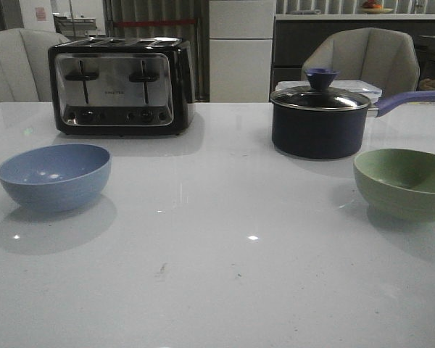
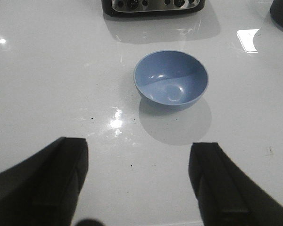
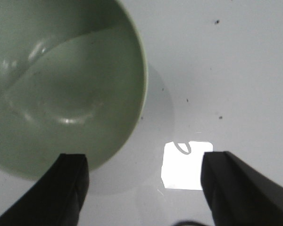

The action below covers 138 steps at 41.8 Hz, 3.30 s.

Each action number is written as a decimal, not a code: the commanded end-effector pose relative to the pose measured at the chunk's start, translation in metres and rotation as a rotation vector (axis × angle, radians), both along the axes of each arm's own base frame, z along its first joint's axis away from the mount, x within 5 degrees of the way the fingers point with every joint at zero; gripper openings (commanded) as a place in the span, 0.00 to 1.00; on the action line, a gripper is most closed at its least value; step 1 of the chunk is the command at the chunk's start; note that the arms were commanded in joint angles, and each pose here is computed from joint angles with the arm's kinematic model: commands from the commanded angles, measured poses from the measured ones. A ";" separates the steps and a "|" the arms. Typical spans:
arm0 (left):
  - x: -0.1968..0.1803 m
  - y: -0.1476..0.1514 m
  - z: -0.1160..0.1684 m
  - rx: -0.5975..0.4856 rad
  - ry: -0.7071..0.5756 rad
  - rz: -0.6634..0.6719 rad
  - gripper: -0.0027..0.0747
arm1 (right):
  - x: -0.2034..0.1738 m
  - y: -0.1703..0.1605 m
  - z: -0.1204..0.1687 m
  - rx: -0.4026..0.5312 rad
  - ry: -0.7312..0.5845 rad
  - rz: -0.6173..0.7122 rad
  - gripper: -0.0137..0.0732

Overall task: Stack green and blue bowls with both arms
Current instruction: 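Grasp the rim of the pale green bowl with the right gripper, then lift and carry the green bowl toward the table center, lower it, then open the right gripper and withdraw it from the green bowl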

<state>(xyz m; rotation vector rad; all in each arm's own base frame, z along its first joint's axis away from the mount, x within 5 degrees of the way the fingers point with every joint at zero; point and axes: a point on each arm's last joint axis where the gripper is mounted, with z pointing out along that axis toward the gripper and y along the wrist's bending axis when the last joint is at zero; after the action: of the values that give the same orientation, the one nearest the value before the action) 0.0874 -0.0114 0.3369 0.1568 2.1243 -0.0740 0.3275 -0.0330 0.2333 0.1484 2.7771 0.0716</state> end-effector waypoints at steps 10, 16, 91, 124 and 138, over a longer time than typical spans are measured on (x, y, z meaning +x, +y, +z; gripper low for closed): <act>0.005 0.000 0.013 -0.021 -0.087 0.008 0.69 | 0.054 -0.009 -0.010 -0.005 -0.051 -0.007 0.82; 0.005 0.000 0.013 -0.021 -0.087 0.008 0.69 | 0.064 -0.010 -0.023 0.001 -0.011 -0.002 0.67; 0.005 0.000 0.014 -0.022 -0.096 0.009 0.69 | 0.024 0.226 -0.019 0.116 -0.041 0.601 0.64; 0.005 0.000 0.014 -0.022 -0.094 0.009 0.69 | -0.126 0.171 0.094 0.127 -0.475 0.739 0.68; 0.005 0.000 0.014 -0.022 -0.094 0.009 0.69 | -0.179 0.139 0.092 0.133 -0.518 0.749 0.68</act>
<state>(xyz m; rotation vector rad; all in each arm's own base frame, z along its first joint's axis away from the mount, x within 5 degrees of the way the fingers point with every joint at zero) 0.0877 -0.0114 0.3375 0.1559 2.1169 -0.0738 0.1528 0.1099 0.3126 -0.7927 2.2625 0.4100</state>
